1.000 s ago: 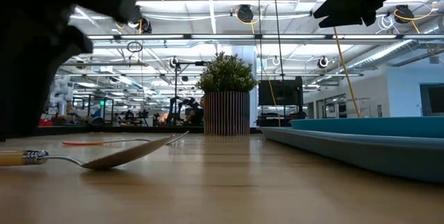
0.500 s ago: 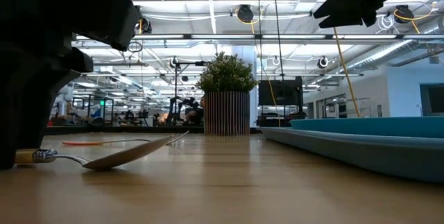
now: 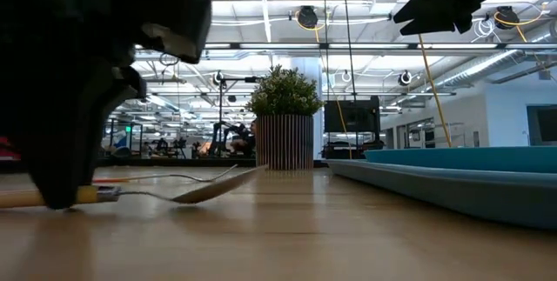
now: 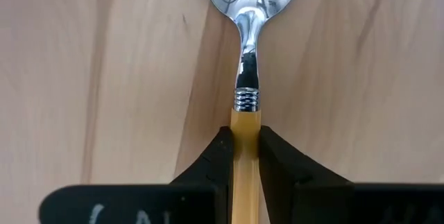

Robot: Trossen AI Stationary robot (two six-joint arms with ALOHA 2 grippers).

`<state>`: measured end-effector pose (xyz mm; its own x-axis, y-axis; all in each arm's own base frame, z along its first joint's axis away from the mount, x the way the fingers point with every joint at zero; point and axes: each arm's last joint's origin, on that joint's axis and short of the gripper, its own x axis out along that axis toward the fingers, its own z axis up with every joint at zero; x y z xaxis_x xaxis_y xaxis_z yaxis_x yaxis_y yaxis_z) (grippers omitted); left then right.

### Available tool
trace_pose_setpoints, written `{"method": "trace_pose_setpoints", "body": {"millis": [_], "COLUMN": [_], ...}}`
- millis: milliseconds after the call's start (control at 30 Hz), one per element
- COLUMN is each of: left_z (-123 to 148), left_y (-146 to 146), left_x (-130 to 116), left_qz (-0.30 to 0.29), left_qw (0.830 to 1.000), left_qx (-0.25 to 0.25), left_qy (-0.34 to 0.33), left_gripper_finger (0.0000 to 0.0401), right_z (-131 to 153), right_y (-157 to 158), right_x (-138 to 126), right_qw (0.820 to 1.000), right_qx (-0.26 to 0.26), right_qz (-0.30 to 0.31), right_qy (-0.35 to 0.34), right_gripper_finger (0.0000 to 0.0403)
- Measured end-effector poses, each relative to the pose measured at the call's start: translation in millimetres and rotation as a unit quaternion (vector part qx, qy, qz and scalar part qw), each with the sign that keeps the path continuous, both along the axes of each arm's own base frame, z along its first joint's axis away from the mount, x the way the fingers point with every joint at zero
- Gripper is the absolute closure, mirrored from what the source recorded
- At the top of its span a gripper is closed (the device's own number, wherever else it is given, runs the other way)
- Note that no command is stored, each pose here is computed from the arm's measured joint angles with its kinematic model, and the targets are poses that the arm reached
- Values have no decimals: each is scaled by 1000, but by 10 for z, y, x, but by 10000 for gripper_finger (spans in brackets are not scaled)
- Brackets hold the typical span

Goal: Pick and place plate/cup/fork/spoon on tray
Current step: Put the orange spoon on the bottom of the blue plate on the blue tray

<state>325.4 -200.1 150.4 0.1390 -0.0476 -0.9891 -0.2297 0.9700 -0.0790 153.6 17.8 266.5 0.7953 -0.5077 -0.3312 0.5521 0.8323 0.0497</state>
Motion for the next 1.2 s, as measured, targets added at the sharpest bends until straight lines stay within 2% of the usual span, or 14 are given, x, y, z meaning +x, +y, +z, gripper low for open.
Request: {"method": "trace_pose_setpoints", "body": {"millis": [200, 333, 533, 833, 1000, 1200], "left_z": [265, 468, 624, 774, 935, 1169], "left_y": [-39, -12, 197, 549, 662, 650], "left_x": [175, 322, 545, 943, 1058, 1115], "left_qz": [-23, -36, -44, -49, -50, -73], "left_qw": [999, 996, 987, 960, 954, 951], "left_qx": [-16, -7, 35, 17, 22, 33], "left_qy": [-40, -86, -148, -276, -294, -300], "left_gripper_finger": [360, 360, 360, 360, 360, 360], "right_z": [23, 63, 104, 164, 165, 186], "right_y": [2, -11, -30, -55, -71, -85], "right_x": [-30, -81, -158, -252, -313, -369], "right_qw": [1000, 1000, 999, 999, 999, 998], "right_qx": [-5, -1, 0, -11, -13, -10], "right_qz": [4, 4, 5, 11, 11, 9], "right_qy": [-5, -20, -33, -48, -44, -55], "right_gripper_finger": [172, 172, 172, 172, 172, 172]}}
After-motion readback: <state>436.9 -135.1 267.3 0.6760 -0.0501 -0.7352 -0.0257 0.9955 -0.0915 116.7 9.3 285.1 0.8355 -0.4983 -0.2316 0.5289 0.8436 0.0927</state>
